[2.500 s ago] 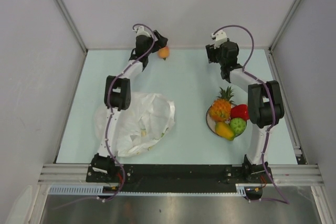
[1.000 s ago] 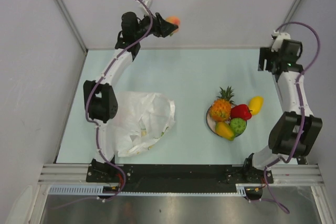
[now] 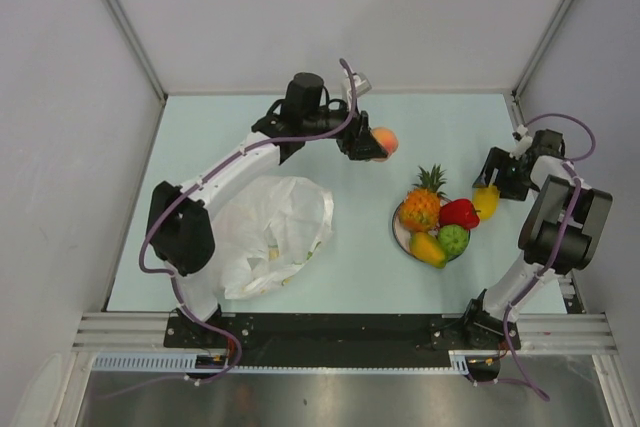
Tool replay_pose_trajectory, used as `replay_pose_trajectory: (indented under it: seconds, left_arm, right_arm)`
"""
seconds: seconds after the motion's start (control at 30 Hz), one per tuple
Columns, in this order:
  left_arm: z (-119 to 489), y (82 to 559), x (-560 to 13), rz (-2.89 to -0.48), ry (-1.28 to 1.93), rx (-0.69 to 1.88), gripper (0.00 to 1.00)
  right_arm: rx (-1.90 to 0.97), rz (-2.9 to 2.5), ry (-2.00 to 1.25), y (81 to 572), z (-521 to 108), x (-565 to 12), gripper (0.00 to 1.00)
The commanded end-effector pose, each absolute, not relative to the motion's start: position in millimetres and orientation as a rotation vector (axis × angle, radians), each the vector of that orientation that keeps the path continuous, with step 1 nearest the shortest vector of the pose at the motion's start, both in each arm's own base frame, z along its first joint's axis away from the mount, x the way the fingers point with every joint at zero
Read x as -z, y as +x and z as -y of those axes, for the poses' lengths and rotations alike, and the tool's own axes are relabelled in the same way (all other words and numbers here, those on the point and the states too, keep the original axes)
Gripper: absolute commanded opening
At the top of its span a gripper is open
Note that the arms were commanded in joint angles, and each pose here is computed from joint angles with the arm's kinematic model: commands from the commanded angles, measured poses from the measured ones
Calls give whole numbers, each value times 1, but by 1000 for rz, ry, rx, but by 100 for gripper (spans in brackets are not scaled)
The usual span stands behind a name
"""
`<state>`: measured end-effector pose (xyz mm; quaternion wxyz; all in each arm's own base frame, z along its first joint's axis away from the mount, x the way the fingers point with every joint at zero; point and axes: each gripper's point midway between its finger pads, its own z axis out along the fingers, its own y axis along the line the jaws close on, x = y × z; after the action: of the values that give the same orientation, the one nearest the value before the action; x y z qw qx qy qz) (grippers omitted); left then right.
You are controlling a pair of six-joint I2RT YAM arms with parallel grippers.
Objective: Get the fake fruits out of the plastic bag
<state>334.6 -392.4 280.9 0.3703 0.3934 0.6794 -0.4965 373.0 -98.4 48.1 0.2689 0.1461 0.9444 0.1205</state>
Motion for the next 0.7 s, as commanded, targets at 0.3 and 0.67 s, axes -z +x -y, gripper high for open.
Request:
replay_pose_trajectory:
  seconds: [0.3, 0.67]
  left_arm:
    - [430, 282, -282, -1519, 1260, 1215, 0]
    - [413, 281, -301, -1522, 1161, 1210, 0]
  right_arm:
    - [-228, -2280, 205, 397, 106, -161, 25]
    - [-420, -2205, -181, 333, -14, -251, 21]
